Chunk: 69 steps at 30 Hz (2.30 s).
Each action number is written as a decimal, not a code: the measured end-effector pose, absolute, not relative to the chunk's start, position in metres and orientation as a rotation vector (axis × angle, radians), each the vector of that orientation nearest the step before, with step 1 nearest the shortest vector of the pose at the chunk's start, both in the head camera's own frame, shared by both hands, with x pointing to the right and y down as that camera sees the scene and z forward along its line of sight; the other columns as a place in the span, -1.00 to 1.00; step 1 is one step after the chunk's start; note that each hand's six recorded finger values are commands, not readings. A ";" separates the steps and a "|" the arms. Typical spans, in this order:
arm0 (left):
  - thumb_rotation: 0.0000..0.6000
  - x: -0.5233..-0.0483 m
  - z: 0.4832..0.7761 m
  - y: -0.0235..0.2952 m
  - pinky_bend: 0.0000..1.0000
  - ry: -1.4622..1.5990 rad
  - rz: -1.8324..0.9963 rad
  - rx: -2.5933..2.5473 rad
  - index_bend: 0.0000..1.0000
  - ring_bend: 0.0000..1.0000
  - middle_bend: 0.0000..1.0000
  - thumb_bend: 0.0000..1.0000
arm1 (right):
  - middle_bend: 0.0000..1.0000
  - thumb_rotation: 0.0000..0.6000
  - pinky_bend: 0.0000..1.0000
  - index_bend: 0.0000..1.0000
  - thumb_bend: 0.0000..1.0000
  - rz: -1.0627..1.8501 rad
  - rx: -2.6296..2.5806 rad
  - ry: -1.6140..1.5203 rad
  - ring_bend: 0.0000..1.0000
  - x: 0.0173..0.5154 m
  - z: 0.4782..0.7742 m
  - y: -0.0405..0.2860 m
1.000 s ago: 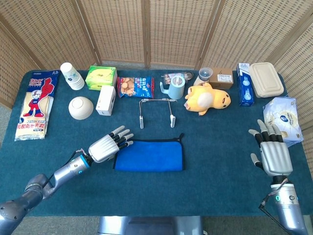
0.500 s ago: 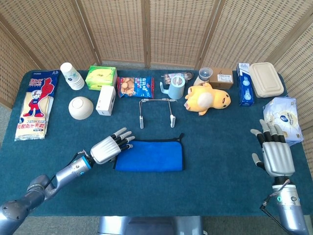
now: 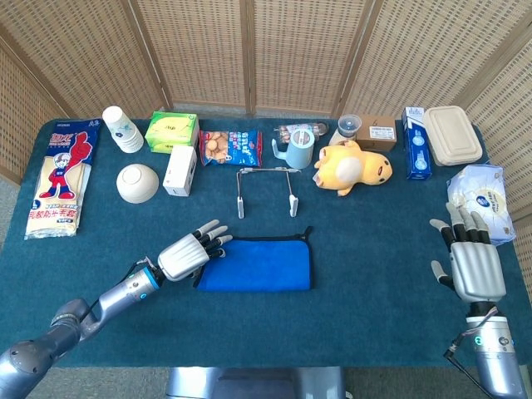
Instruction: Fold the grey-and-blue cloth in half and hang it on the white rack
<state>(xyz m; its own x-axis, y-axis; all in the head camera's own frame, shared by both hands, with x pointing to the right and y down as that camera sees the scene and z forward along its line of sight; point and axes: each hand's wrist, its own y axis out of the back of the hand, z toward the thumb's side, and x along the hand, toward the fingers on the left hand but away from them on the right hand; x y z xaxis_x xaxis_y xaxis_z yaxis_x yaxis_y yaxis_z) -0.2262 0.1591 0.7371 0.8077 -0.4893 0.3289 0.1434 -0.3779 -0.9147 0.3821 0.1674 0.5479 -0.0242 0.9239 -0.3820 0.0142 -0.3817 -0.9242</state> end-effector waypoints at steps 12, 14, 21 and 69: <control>1.00 -0.229 0.737 0.157 -1.00 0.290 -0.692 -1.862 -0.05 -0.93 -0.53 -0.01 | -0.91 1.00 -1.00 -0.56 -0.45 1.513 -1.484 -1.037 -1.00 0.384 0.547 0.167; 1.00 -0.232 0.737 0.156 -1.00 0.306 -0.702 -1.874 -0.06 -0.93 -0.54 -0.01 | -0.91 1.00 -1.00 -0.56 -0.45 1.517 -1.483 -1.041 -1.00 0.385 0.547 0.168; 1.00 -0.238 0.739 0.154 -1.00 0.320 -0.730 -1.872 -0.04 -0.93 -0.55 -0.01 | -0.91 1.00 -1.00 -0.56 -0.45 1.534 -1.488 -1.054 -1.00 0.389 0.549 0.169; 1.00 -0.180 0.596 0.086 -0.90 0.794 -0.500 -1.905 0.54 -0.54 -0.09 0.00 | -0.91 1.00 -1.00 -0.55 -0.47 1.505 -1.515 -1.227 -1.00 0.426 0.550 0.187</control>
